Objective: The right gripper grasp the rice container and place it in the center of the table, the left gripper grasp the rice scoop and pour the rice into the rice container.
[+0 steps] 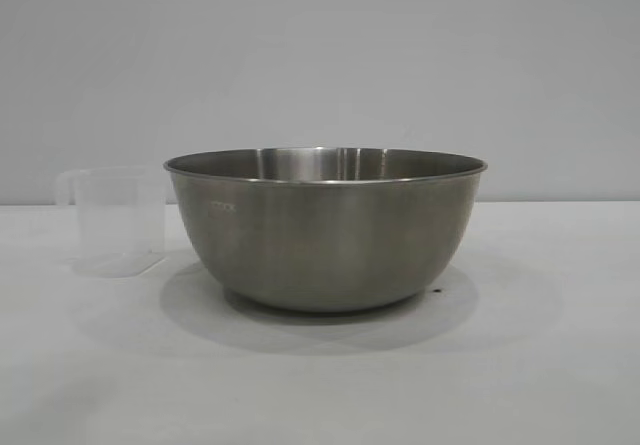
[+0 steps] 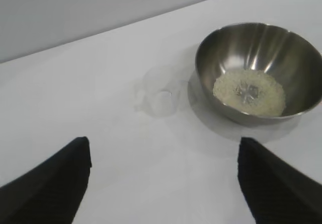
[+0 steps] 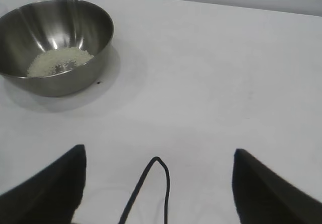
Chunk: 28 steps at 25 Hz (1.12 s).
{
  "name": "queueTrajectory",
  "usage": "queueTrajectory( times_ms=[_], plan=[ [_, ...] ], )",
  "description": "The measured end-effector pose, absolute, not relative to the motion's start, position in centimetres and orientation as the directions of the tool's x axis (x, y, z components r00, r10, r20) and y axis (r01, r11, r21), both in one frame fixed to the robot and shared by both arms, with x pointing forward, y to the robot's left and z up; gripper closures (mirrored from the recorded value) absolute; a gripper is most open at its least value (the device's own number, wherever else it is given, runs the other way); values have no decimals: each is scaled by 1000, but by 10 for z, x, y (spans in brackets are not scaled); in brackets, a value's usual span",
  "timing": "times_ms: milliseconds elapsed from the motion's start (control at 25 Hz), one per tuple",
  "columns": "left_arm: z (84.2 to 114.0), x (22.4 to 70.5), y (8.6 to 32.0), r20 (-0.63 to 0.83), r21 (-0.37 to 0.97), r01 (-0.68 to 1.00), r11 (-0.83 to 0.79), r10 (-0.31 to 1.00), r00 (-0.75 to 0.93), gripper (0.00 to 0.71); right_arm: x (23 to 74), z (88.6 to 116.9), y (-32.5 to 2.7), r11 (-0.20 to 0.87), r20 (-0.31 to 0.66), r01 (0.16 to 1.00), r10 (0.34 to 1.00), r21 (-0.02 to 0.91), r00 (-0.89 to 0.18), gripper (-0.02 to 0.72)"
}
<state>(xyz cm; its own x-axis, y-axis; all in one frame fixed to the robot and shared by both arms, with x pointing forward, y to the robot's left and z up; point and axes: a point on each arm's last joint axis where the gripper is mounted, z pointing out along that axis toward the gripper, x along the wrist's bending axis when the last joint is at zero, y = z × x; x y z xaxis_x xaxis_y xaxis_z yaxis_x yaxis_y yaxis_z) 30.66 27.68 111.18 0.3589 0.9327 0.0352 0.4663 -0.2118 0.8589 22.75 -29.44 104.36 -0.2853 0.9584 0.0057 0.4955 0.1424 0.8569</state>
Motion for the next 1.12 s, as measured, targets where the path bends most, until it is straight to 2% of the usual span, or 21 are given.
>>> queueTrajectory(
  times_ms=[280,560,880,1120],
  plan=[
    [1101,263,291,80,814,504,-290,914,397,189,228,1044,-294,142,6,495,958,857,-285,166],
    [1081,236,296,53,808,516,-285,907,418,189,228,1044,-294,142,6,495,958,857,-285,166],
    [1048,232,297,49,823,499,-273,908,416,189,228,1044,-294,142,6,495,958,857,-285,166],
    [1044,233,296,42,839,480,-256,910,413,189,228,1044,-294,142,6,495,958,857,-285,166]
  ],
)
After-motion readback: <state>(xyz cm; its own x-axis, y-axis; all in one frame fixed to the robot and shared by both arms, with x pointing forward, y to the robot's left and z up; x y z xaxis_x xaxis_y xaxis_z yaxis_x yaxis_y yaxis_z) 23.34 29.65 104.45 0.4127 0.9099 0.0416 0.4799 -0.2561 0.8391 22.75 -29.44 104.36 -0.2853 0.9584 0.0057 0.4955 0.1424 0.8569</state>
